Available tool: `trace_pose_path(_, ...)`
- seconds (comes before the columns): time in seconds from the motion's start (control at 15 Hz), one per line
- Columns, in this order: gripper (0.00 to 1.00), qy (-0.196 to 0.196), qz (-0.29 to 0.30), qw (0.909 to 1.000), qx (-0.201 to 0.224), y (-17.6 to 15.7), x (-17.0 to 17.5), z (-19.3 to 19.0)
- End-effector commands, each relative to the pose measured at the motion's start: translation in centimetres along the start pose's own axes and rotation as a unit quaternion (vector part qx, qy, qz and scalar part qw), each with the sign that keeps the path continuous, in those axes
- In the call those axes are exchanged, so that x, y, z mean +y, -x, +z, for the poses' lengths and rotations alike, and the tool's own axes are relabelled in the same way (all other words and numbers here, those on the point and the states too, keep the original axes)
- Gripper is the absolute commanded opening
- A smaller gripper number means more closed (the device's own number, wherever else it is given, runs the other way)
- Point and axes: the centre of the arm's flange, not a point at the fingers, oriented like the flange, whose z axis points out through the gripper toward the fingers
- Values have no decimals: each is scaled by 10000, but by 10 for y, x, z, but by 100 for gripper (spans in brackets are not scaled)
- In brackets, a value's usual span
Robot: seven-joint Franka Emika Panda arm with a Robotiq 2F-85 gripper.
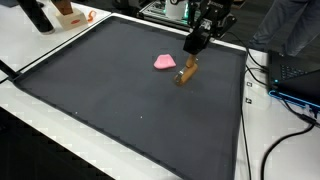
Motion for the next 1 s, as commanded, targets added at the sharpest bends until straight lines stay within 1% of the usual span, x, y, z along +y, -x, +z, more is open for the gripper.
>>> trace_pose_path(0.0,23,-95,-268,9996,54,3,-10,5)
trace_pose_path(0.47,23,-323,-107,9989,333,5,-18,14)
trace_pose_path(0.67,23,-272,67,9985,466,6,-21,15)
trace_pose_path(0.93,23,-342,440,9966,608,12,-29,11)
